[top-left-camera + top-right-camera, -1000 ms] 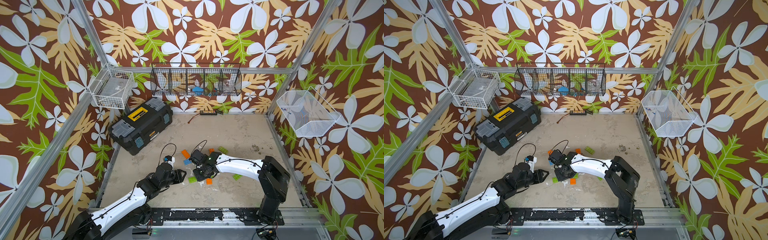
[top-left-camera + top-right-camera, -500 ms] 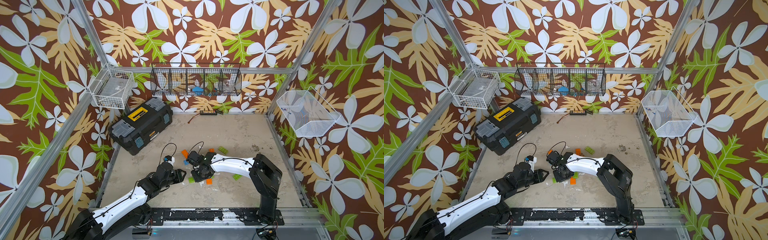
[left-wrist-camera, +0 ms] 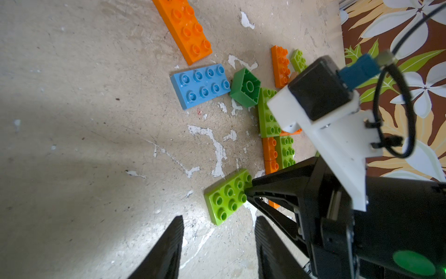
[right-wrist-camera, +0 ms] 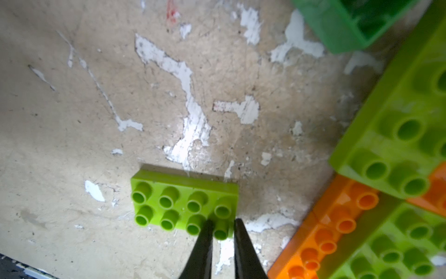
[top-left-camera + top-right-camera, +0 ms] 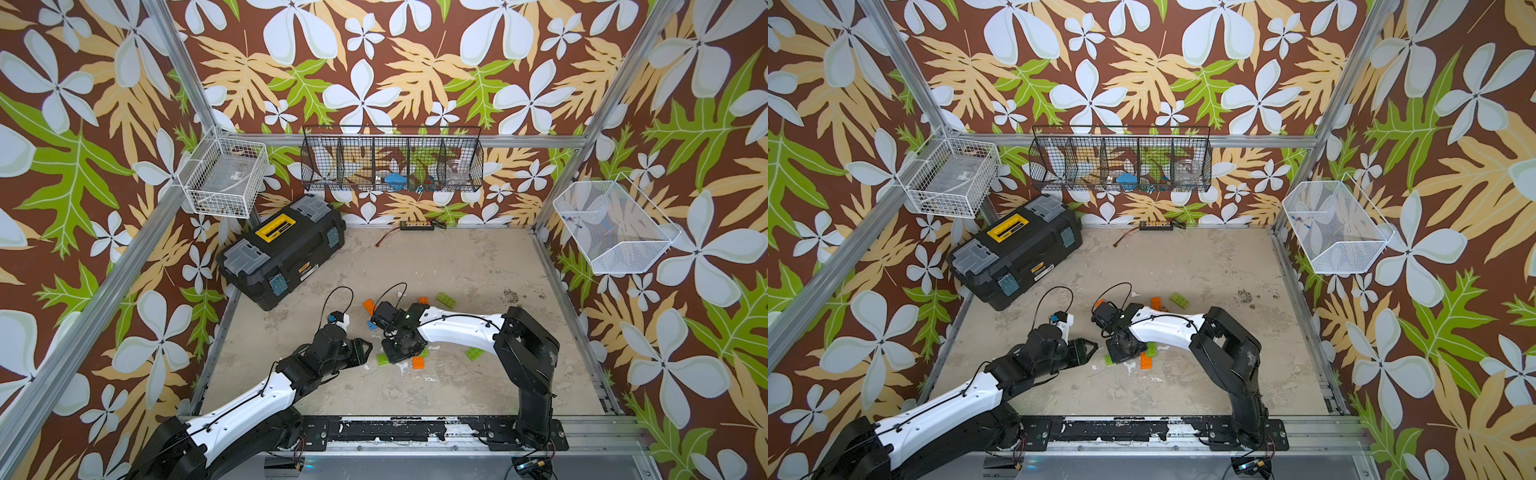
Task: Assemble a small pinwheel with lego
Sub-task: Pick up the lego brick from the center of the board.
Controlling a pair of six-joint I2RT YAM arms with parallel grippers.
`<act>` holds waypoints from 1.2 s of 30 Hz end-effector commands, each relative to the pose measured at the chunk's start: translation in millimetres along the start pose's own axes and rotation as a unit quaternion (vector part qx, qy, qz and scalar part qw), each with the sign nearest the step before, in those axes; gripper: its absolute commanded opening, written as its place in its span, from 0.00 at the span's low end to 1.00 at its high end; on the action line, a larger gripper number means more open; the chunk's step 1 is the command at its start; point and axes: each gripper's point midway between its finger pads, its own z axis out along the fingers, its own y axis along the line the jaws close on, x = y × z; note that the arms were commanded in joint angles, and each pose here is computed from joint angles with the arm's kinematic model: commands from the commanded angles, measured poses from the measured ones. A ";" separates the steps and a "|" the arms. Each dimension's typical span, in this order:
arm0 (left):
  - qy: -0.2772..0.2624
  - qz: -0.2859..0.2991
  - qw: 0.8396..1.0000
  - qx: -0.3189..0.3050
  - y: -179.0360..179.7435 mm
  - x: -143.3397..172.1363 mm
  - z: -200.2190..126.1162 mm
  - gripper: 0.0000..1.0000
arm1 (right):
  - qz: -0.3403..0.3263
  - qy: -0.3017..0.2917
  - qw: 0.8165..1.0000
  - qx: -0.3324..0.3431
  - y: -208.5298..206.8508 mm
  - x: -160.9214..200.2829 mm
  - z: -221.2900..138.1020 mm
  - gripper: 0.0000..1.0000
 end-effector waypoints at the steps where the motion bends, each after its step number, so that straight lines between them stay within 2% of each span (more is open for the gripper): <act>1: -0.006 0.008 1.000 0.004 -3.7 -4.4 -0.6 0.51 | 0.004 0.017 0.999 0.034 -14.5 11.3 2.2 0.18; 12: -0.013 0.015 1.000 0.001 -5.9 -9.3 -3.7 0.51 | 0.004 0.020 0.998 0.066 -19.9 3.9 7.8 0.18; 21: -0.018 0.018 1.000 -0.003 -2.8 -11.8 -7.1 0.51 | -0.001 0.035 0.996 0.077 -17.1 5.0 11.9 0.12; 30: -0.012 0.022 1.000 0.011 -6.2 -9.6 -3.7 0.52 | 0.012 -0.004 0.999 0.046 -3.8 -11.7 -20.4 0.11; 36: 0.012 0.059 0.998 0.020 -22.9 -4.0 6.1 0.53 | 0.037 -0.017 0.998 0.052 -23.8 -12.8 -32.8 0.12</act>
